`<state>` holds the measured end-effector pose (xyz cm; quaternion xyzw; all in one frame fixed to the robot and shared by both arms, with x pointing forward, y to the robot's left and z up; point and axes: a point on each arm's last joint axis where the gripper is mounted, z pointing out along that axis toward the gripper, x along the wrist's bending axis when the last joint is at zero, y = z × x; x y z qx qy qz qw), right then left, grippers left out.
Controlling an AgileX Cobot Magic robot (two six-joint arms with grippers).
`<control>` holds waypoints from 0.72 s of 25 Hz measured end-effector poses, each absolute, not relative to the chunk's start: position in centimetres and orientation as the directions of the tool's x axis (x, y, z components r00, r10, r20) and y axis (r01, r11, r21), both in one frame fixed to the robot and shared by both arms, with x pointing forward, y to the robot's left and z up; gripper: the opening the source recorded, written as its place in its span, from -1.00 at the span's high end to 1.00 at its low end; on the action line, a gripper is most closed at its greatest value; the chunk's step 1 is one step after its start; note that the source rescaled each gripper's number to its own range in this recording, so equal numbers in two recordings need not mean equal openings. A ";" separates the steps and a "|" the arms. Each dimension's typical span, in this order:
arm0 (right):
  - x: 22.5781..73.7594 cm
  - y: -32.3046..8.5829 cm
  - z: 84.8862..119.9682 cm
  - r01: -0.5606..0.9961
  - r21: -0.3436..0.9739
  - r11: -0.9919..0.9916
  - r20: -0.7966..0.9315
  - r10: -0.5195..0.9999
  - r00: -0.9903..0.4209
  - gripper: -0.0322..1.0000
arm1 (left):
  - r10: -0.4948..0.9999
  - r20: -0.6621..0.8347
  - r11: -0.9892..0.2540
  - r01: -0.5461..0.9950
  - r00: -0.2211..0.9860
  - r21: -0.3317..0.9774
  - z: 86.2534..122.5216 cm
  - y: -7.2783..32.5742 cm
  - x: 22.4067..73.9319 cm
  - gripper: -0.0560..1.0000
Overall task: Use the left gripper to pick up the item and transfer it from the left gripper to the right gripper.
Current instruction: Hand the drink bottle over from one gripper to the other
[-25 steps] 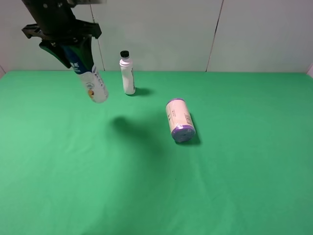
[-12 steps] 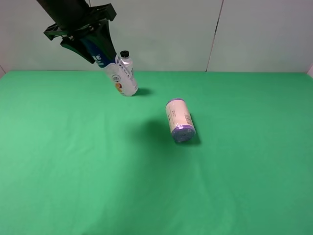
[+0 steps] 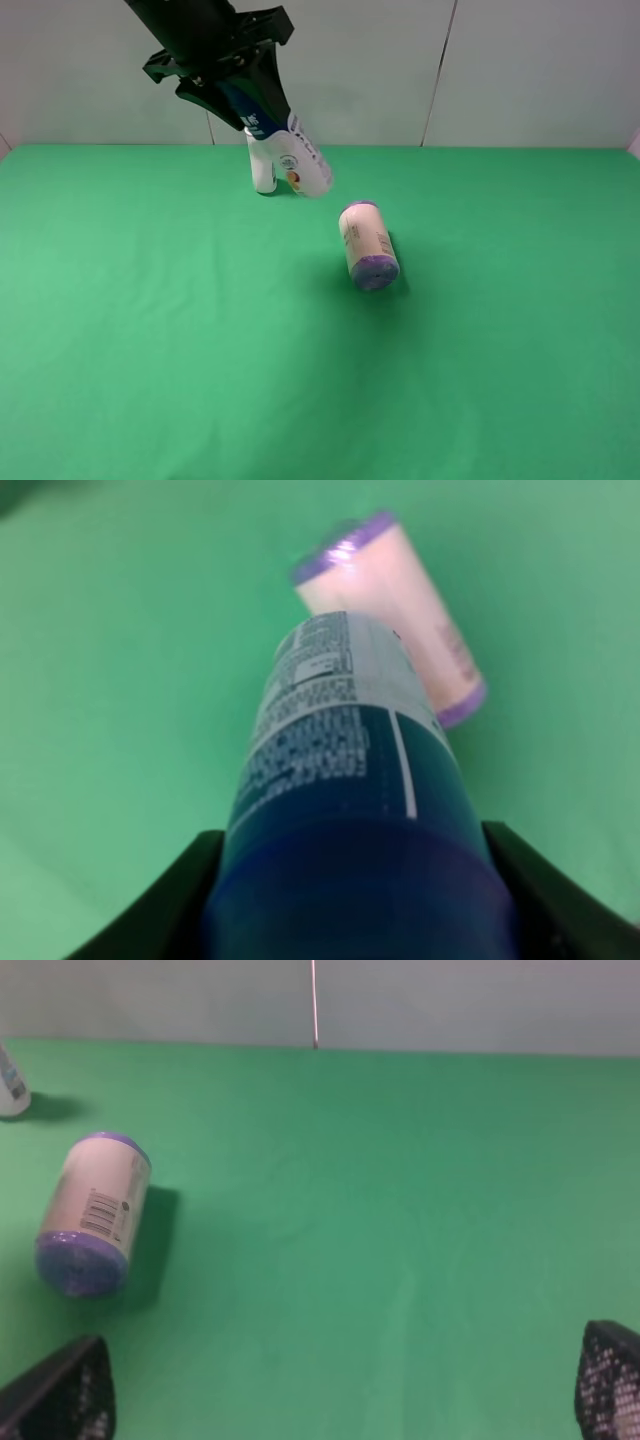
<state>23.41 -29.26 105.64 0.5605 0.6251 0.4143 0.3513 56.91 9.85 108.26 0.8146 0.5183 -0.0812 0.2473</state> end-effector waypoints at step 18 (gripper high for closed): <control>23.4 -29.3 105.7 0.409 0.912 0.028 0.025 0.992 -0.125 -1.00 | 0.539 -0.675 -0.341 0.863 0.504 0.372 110.3 6.7 55.2 0.88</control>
